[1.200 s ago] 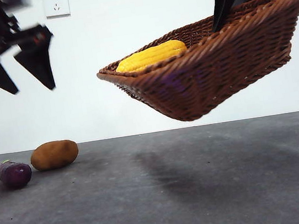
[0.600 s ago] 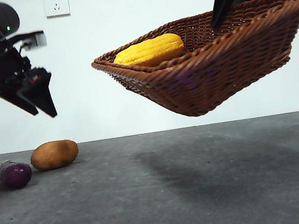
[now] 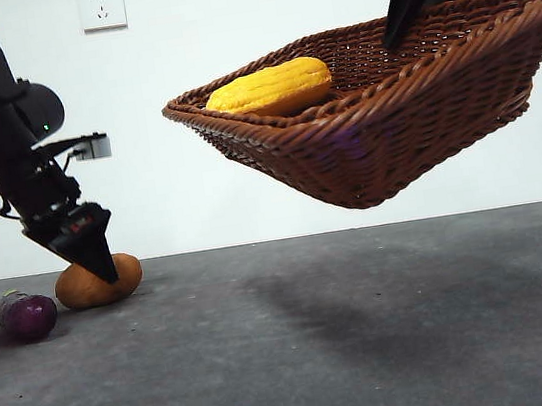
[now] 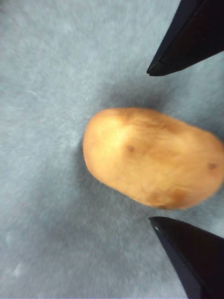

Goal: Help me put the vegetables on the table into the basket

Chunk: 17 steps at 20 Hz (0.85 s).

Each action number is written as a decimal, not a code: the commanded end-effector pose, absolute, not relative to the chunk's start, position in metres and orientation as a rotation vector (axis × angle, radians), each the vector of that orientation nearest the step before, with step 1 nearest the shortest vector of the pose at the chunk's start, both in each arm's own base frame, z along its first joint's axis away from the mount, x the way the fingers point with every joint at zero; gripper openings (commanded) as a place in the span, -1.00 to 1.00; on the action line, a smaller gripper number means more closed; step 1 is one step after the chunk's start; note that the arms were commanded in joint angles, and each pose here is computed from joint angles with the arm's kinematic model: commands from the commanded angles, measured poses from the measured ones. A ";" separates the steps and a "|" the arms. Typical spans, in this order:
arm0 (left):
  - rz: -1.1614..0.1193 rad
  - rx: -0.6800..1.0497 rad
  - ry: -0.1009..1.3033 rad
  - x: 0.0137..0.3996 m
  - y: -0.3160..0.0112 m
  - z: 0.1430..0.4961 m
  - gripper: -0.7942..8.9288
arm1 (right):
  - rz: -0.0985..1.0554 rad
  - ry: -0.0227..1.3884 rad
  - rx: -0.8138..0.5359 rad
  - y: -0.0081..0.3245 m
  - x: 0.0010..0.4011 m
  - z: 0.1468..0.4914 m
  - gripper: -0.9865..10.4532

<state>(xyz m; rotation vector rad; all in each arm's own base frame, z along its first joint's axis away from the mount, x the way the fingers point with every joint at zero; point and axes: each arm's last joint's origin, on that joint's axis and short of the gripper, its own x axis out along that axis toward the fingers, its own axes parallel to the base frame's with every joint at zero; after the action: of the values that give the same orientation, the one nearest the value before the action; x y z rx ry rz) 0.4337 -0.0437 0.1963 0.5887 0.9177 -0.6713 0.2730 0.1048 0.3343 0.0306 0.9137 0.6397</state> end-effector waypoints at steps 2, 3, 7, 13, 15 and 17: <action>-0.672 0.600 0.894 0.439 -0.043 0.191 -0.08 | 0.652 0.886 0.038 0.105 0.273 0.340 -0.84; -0.670 0.602 0.887 0.440 -0.043 0.192 -0.27 | 0.652 0.886 0.038 0.105 0.273 0.340 -0.84; -0.656 0.565 0.912 0.441 -0.042 0.186 -0.53 | 0.652 0.886 0.039 0.105 0.272 0.340 -0.84; -0.665 0.525 0.923 0.441 -0.040 0.183 -0.85 | 0.651 0.887 0.040 0.105 0.272 0.340 -0.84; -0.635 0.489 0.912 0.443 -0.040 0.193 -0.85 | 0.650 0.888 0.041 0.105 0.272 0.340 -0.84; -0.606 0.451 0.899 0.442 -0.040 0.209 -0.85 | 0.649 0.889 0.041 0.105 0.272 0.340 -0.84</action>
<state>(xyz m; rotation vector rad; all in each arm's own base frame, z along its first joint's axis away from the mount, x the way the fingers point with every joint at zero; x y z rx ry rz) 0.4421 -0.0415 0.2032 0.4888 0.9026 -0.6231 0.2729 0.1047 0.3344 0.0306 0.9134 0.6388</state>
